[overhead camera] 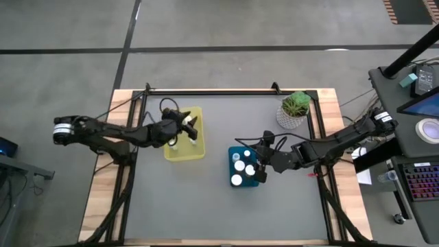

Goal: Pick and place medicine bottles into bin by pill shape (circle, oval)
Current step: Return to Home Position

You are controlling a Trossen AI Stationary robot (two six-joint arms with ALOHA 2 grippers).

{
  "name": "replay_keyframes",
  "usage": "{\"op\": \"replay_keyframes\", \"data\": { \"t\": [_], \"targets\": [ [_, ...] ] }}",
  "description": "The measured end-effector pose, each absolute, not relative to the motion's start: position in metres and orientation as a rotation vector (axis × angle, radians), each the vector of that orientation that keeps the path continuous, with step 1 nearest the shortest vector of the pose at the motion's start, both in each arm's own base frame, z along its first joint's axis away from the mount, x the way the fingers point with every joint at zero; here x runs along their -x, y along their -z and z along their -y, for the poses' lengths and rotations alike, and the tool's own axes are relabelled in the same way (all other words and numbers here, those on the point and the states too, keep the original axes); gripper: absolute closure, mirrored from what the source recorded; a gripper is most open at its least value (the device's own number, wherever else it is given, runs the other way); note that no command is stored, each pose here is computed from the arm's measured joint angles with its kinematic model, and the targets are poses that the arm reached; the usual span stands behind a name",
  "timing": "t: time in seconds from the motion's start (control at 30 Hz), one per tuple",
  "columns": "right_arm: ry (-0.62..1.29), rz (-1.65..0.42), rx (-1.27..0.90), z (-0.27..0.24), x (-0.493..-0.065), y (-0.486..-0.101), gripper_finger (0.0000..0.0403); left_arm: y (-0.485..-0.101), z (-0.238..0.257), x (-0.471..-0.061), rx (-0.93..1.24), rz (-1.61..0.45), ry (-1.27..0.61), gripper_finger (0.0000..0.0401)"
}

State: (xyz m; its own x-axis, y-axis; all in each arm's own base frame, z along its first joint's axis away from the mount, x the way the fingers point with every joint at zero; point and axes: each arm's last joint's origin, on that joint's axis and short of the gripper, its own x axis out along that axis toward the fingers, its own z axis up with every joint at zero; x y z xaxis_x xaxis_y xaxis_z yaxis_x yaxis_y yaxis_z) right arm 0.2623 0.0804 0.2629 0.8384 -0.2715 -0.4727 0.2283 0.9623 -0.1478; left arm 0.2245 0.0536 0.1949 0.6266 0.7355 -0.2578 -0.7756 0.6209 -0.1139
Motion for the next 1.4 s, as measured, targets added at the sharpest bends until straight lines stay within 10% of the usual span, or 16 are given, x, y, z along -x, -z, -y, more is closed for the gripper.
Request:
{"op": "replay_keyframes", "data": {
  "t": [0.63,1.13,1.4],
  "targets": [
    [0.105,-0.452,0.356,-0.071,-0.255,-0.237,0.017,-0.26,0.045,-0.169,-0.254,-0.021,-0.246,0.0225],
    [-0.053,-0.133,0.353,-0.042,-0.212,-0.242,0.017,-0.242,0.035,-0.133,-0.187,0.01,-0.144,0.0389],
    [-0.019,-0.041,0.33,-0.029,-0.18,-0.238,0.017,-0.217,0.03,-0.12,-0.201,0.015,-0.147,0.0396]
  ]
}}
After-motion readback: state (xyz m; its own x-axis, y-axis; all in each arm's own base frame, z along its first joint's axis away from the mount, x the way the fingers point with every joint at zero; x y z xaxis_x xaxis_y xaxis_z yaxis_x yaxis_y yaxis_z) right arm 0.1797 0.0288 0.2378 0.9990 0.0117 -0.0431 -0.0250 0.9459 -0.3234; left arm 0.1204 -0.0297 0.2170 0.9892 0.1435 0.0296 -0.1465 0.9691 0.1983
